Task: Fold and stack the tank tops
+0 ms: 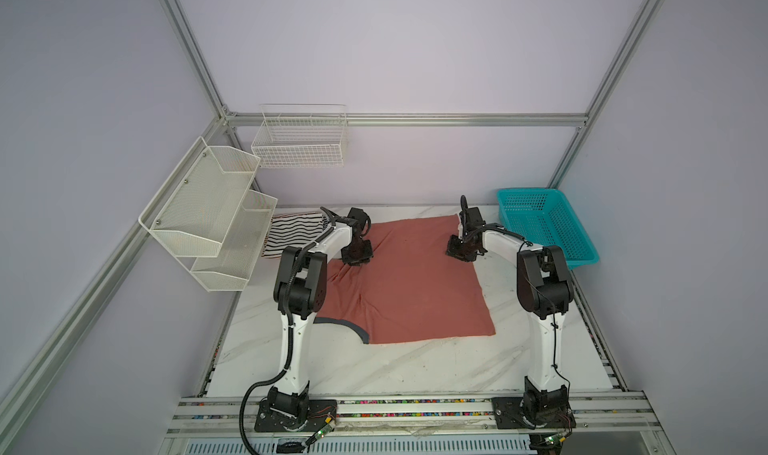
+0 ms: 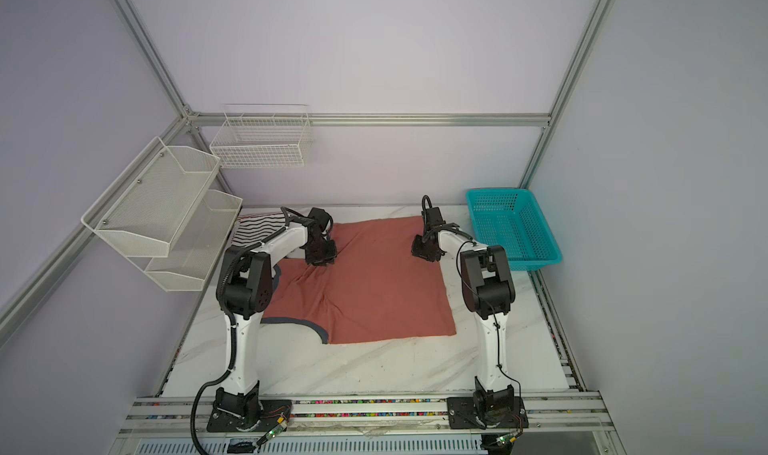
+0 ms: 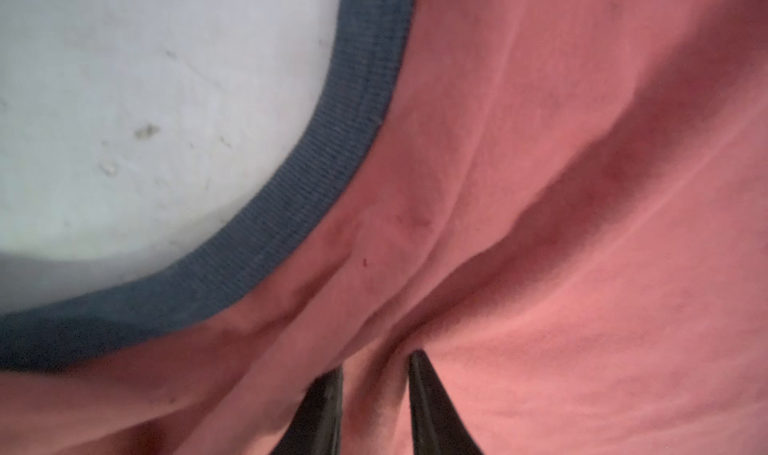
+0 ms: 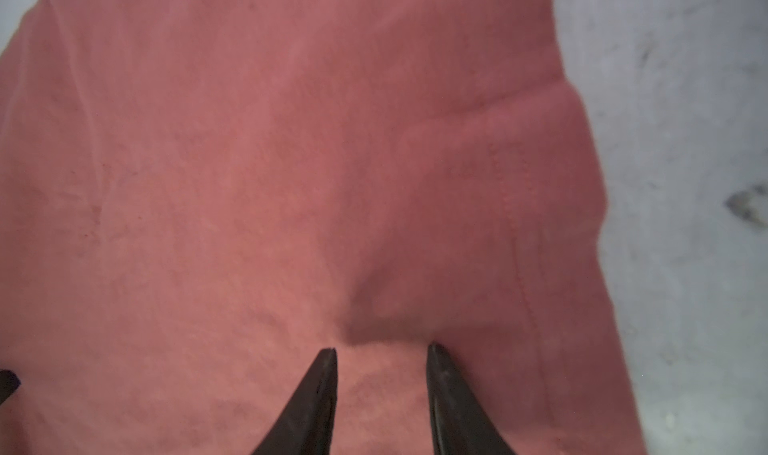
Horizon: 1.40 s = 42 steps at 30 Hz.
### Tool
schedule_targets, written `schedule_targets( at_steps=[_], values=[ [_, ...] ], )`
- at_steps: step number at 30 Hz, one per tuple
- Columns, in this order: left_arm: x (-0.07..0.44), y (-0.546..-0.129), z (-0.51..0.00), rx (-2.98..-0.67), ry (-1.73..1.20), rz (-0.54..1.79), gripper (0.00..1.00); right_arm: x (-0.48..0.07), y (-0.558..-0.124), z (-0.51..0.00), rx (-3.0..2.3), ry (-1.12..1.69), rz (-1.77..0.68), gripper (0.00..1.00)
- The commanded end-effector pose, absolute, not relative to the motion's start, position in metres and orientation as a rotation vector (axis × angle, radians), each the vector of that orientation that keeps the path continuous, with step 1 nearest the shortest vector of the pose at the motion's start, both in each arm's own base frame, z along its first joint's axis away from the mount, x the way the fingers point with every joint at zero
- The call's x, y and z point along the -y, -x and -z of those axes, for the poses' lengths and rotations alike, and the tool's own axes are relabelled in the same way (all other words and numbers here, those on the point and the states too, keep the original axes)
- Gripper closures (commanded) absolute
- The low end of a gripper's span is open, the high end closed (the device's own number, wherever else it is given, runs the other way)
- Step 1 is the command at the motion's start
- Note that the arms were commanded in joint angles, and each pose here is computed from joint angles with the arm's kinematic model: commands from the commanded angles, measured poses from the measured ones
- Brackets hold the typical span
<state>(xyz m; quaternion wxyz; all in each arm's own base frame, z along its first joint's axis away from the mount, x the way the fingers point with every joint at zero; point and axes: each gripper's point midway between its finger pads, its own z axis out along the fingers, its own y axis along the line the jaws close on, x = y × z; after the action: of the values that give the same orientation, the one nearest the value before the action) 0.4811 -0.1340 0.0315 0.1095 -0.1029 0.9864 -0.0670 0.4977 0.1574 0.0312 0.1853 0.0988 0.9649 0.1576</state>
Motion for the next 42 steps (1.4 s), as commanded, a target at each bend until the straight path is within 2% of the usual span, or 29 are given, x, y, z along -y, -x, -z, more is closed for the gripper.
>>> schedule_targets(
  at_steps=[1,7,12,16,20,24,30,35,42],
  values=[
    [0.123,-0.505,-0.032,-2.876,0.262,0.133,0.72,-0.140,-0.457,0.028,-2.930,-0.325,-0.316,0.60],
    [0.132,-0.516,-0.056,-2.843,0.232,0.210,0.72,-0.137,-0.453,0.020,-2.922,-0.291,-0.302,0.58],
    [0.144,-0.508,-0.113,-2.750,0.183,0.263,0.71,-0.138,-0.463,-0.038,-2.790,-0.253,-0.332,0.52],
    [0.158,-0.483,-0.167,-2.665,0.121,0.273,0.69,-0.138,-0.447,-0.084,-2.711,-0.219,-0.330,0.53],
    [0.176,-0.432,-0.196,-2.632,0.043,0.267,0.67,-0.144,-0.394,-0.088,-2.770,-0.161,-0.245,0.55],
    [0.183,-0.368,-0.180,-2.708,0.007,0.267,0.67,-0.132,-0.336,-0.075,-2.857,-0.185,-0.110,0.59],
    [0.165,-0.280,-0.137,-2.884,0.007,0.170,0.67,-0.105,-0.273,-0.073,-2.896,-0.350,-0.026,0.59],
    [0.155,-0.241,-0.123,-2.948,0.020,0.115,0.63,-0.088,-0.236,-0.076,-2.910,-0.465,0.048,0.56],
    [0.147,-0.217,-0.100,-3.007,0.053,0.041,0.58,-0.080,-0.203,-0.067,-2.916,-0.570,0.025,0.56]
  ],
)
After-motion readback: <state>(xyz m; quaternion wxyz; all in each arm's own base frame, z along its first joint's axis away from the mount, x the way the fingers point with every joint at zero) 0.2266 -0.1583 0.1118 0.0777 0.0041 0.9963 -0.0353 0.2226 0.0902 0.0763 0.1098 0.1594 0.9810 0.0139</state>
